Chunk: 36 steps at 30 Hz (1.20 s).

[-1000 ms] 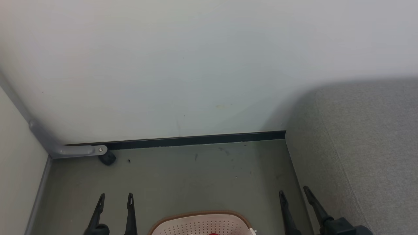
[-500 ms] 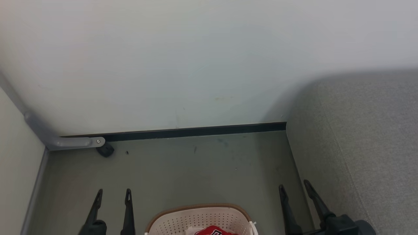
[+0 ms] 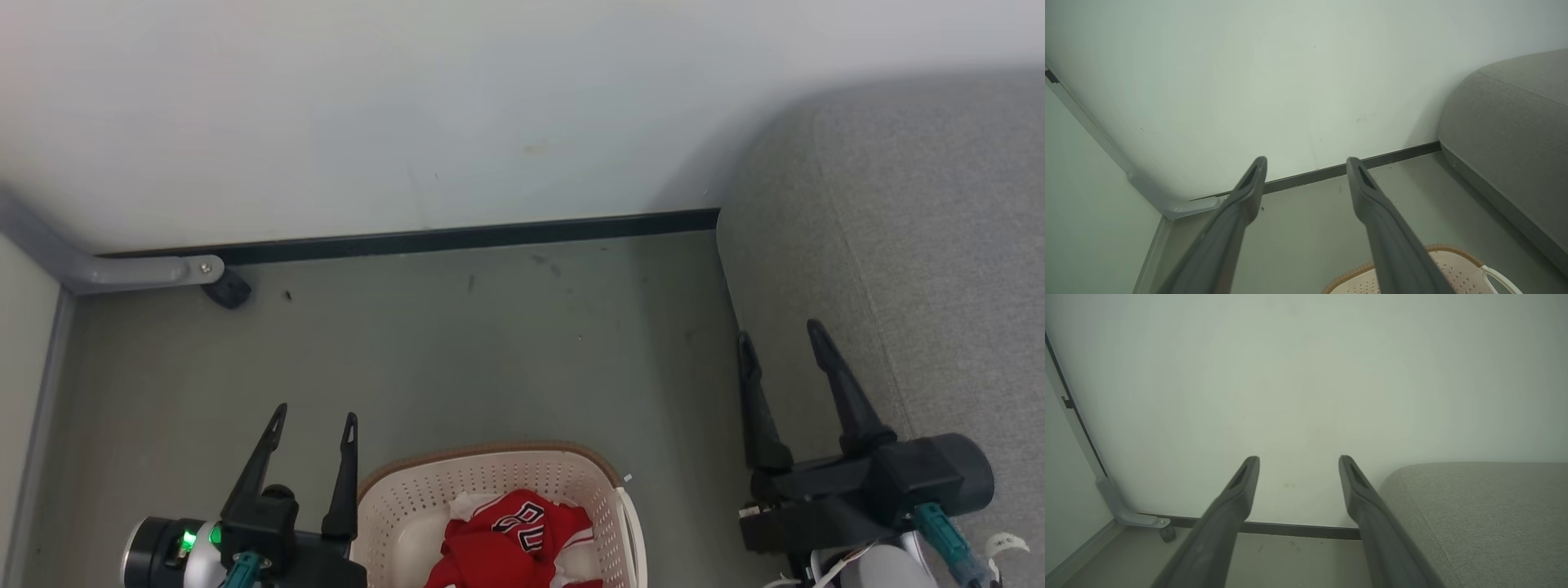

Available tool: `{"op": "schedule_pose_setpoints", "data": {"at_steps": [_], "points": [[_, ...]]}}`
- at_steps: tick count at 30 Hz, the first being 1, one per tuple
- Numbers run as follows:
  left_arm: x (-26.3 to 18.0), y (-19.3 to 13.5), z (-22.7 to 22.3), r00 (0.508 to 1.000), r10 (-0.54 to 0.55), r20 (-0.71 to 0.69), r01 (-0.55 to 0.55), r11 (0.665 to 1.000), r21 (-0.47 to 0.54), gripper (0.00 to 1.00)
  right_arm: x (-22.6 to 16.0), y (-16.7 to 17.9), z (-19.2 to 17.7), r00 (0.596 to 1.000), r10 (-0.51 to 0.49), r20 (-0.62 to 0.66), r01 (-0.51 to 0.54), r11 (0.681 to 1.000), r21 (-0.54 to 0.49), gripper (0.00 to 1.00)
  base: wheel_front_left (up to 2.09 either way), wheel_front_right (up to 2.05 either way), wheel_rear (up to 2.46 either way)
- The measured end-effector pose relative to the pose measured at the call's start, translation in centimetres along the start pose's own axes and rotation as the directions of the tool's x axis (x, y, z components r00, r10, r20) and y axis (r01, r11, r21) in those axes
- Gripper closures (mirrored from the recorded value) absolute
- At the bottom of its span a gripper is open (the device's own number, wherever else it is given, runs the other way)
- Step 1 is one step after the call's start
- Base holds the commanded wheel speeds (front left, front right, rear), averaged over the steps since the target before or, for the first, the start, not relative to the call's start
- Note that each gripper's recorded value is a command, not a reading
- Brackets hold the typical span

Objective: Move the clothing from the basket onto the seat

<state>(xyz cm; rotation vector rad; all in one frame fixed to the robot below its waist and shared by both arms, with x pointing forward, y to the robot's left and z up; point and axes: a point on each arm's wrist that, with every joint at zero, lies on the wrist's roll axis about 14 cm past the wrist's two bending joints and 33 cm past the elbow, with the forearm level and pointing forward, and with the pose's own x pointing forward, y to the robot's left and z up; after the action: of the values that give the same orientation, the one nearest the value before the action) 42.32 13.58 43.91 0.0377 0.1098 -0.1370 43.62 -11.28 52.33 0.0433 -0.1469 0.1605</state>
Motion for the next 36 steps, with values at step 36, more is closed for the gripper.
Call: {"op": "schedule_pose_setpoints", "data": {"at_steps": [36], "points": [[1.2,-10.9,-20.9,0.721,-0.448,-0.529,0.524,0.852,-0.008,0.00,10.3,-6.3,-3.3,0.993,-0.083,0.081,0.089,0.993,-0.081,0.00,0.00,0.00,0.00]]}}
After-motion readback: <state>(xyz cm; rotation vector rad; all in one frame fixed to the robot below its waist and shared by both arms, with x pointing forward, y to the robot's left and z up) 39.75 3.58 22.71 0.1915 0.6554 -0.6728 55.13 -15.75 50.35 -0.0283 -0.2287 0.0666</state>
